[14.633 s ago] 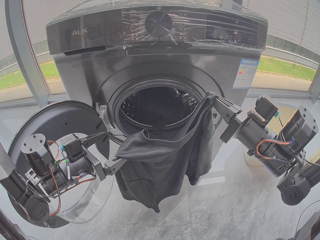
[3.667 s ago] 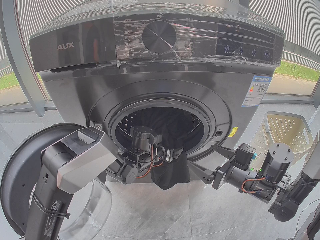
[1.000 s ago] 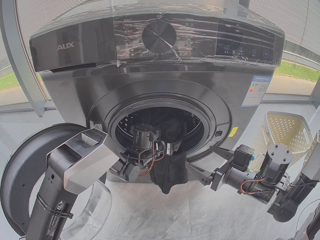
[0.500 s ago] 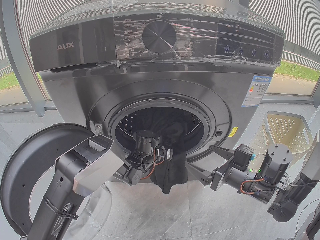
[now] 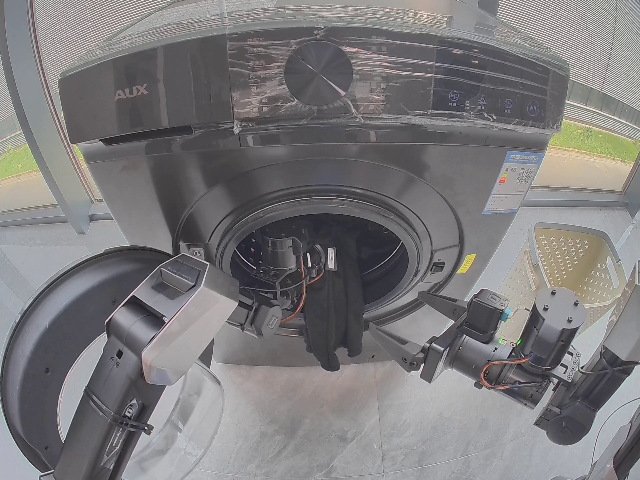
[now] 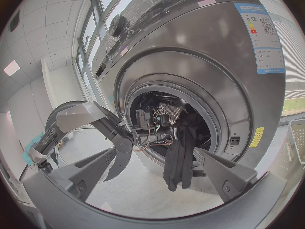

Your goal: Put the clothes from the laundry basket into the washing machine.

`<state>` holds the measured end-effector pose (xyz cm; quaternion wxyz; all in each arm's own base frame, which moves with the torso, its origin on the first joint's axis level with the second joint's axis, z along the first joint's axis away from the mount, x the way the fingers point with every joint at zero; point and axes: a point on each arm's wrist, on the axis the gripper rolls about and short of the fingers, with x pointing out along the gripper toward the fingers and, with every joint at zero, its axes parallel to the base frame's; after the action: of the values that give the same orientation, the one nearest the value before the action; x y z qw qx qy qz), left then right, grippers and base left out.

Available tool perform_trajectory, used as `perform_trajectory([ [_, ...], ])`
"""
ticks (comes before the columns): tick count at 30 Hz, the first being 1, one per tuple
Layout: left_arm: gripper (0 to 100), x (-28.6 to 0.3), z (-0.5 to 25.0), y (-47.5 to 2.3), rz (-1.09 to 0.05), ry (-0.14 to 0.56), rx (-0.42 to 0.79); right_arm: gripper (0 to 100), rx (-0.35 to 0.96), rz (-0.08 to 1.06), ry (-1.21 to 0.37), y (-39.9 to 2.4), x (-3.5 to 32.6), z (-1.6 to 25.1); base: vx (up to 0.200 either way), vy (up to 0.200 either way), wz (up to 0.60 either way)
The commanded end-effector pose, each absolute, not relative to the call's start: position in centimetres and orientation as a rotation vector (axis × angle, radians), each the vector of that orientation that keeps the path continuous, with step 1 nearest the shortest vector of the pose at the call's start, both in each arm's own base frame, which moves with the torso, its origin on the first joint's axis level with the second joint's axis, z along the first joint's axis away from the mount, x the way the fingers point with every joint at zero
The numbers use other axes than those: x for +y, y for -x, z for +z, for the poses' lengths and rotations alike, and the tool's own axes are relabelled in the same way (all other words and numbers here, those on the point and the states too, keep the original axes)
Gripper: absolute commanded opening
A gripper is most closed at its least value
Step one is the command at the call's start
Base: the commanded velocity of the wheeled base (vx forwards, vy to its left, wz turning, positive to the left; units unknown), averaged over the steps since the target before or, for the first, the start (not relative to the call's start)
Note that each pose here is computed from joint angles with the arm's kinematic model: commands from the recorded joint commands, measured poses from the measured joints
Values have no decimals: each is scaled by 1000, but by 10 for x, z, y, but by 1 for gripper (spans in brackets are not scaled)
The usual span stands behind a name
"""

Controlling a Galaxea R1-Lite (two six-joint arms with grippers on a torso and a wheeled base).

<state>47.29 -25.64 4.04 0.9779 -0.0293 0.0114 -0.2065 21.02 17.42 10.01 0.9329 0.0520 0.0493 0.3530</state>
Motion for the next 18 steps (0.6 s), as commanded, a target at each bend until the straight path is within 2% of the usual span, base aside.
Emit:
perform_trajectory([
  [1,0,-251,51,-482,-392,72,-22,100,102,722,-106,-210,174,100,0,0,0],
  [9,0,-251,47,-481,-392,66,-12,100,103,717,-106,-211,173,99,0,0,0],
  [10,100,-251,49,-481,-393,67,-15,100,102,716,-106,-211,173,100,0,0,0],
  [13,100,-250,48,-478,-395,67,-4,100,102,716,-106,-211,173,100,0,0,0],
  [18,100,-254,44,-452,-442,37,95,100,102,719,-106,-211,173,100,0,0,0],
])
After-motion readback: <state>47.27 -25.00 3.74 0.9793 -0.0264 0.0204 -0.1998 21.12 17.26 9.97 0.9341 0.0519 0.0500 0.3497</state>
